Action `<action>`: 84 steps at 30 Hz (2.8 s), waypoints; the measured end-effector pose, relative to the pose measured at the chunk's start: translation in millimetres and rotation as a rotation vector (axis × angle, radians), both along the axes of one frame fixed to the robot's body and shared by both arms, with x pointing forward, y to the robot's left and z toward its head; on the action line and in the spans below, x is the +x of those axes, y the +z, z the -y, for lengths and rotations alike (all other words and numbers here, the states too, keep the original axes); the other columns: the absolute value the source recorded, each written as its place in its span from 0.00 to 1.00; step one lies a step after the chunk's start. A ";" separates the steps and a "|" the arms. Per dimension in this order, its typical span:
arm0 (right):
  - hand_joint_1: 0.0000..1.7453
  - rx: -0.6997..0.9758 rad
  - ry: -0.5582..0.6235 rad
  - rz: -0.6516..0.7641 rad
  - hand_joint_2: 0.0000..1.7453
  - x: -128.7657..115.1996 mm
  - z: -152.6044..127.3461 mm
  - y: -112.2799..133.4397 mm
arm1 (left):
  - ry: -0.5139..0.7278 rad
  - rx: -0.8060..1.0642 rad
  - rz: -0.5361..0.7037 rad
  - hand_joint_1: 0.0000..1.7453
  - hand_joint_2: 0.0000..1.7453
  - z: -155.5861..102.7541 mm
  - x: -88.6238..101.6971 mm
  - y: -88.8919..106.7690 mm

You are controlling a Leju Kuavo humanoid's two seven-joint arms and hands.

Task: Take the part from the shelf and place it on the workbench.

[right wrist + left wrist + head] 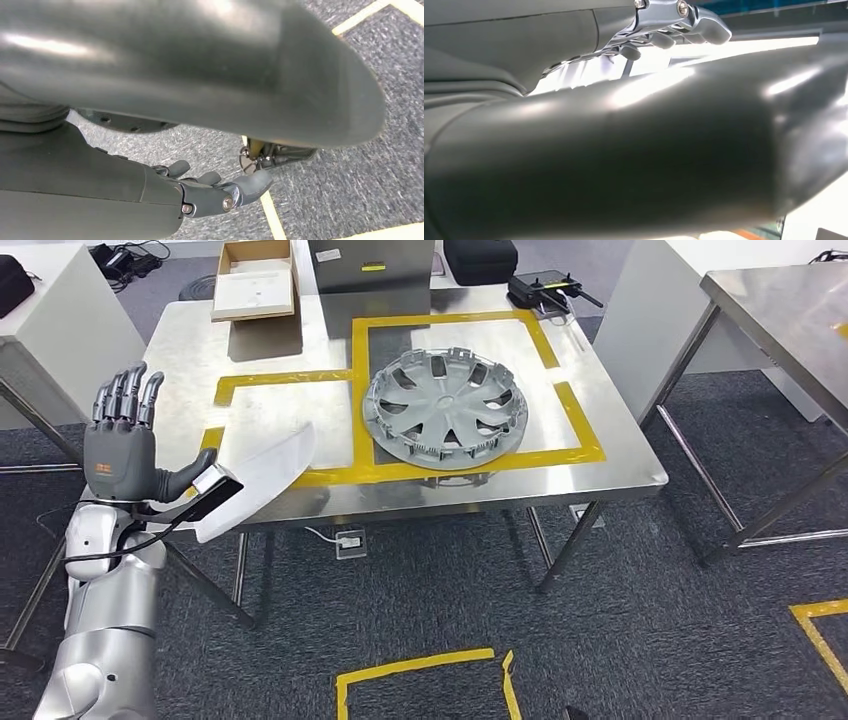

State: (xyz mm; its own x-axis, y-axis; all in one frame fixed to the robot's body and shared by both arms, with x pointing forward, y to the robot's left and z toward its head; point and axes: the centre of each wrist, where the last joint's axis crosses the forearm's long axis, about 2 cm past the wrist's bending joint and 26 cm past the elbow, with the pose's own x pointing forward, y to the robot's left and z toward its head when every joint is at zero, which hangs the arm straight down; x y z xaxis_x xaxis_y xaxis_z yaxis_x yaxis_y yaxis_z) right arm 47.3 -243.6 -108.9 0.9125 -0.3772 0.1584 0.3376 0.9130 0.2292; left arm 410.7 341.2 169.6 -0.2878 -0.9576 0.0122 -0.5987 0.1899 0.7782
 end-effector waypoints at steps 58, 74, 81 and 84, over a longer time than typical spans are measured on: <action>0.00 0.041 -0.012 -0.040 0.00 2.1 -13.3 1.6 | 0.000 0.000 -0.030 0.00 0.00 -6.9 2.2 -4.2; 0.00 0.032 -0.018 -0.019 0.00 3.0 -14.8 1.9 | 0.019 -0.009 -0.047 0.00 0.00 -11.0 -0.4 -8.8; 0.00 0.037 -0.060 0.006 0.00 1.9 -14.5 1.8 | 0.034 -0.306 -0.221 0.00 1.00 -3.0 15.5 -19.3; 0.00 0.042 -0.076 0.010 0.00 0.4 -14.2 1.6 | 0.018 -0.405 -0.297 0.00 1.00 0.1 16.1 -26.5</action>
State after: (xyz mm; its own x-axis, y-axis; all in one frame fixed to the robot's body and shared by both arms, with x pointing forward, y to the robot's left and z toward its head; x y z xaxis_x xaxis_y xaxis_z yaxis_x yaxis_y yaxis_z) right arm 47.7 -229.4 -107.3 0.8795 -0.4517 0.1498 0.4030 0.8743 0.2704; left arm 426.8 341.1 143.1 -0.1992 -0.8637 0.4629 -0.3681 0.5037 0.7815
